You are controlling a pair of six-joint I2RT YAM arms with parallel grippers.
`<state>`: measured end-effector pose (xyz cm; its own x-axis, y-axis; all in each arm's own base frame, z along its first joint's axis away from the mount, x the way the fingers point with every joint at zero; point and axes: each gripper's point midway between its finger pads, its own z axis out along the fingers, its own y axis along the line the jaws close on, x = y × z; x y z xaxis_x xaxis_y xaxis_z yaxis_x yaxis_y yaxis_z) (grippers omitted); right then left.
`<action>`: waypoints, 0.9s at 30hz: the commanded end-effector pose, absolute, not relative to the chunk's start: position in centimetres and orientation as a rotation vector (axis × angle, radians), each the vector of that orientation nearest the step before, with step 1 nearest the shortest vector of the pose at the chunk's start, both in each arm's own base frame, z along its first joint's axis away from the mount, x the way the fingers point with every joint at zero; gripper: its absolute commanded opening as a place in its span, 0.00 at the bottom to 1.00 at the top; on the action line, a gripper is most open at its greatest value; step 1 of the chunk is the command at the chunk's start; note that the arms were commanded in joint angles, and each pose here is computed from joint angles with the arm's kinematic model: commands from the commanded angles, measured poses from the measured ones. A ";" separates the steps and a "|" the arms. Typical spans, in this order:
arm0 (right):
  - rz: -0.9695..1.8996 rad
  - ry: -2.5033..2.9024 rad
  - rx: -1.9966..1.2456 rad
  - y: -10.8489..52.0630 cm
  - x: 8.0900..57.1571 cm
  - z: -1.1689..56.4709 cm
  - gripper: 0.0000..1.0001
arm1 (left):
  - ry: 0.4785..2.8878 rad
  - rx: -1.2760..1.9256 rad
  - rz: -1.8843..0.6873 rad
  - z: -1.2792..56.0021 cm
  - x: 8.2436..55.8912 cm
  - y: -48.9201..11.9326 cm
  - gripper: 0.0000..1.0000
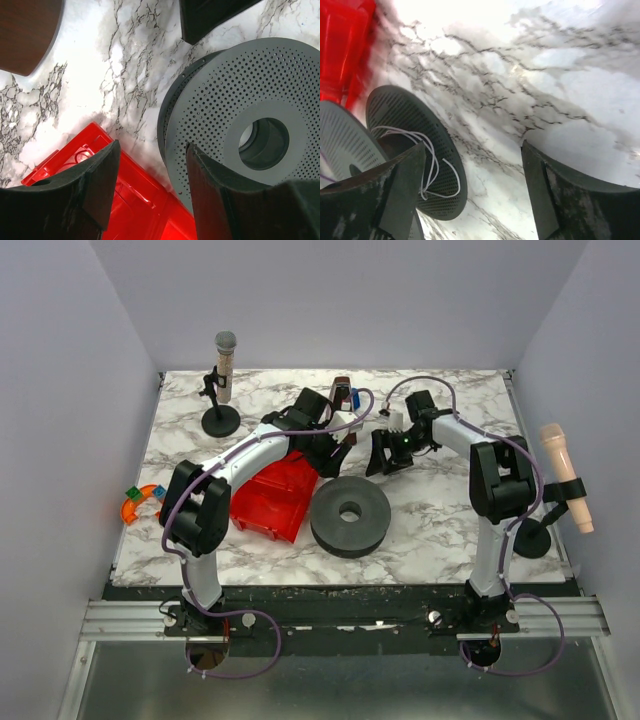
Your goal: Wrap the cables
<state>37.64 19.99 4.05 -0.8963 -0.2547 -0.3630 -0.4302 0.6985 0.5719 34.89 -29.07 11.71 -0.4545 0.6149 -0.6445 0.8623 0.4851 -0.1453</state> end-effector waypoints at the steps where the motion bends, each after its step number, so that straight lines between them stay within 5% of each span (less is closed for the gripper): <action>1: 0.809 2.618 -0.509 18.8 40.0 6.4 0.88 | 2.148 1.201 -0.624 14.2 35.7 -29.5 0.63; 3: 0.762 2.598 -0.483 18.5 40.9 7.5 1.00 | 2.134 1.197 -0.621 14.8 35.9 -29.6 0.63; 14: 0.394 2.235 -0.230 13.8 44.9 19.1 1.00 | 2.046 0.967 -0.489 23.1 38.2 -27.3 0.72; 20: 0.129 1.938 -0.052 7.5 40.6 22.4 1.00 | 1.952 0.585 -0.342 29.2 40.1 -19.1 0.79; 27: 0.002 1.685 0.064 2.8 35.3 22.0 1.00 | 1.877 0.214 -0.047 28.9 39.5 -6.3 0.84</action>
<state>35.94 5.98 20.87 -0.3040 0.0296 -0.9522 -0.0960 0.9935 0.0615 39.98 -12.53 30.13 -0.3124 0.2052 -0.9275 0.4062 0.9115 0.0648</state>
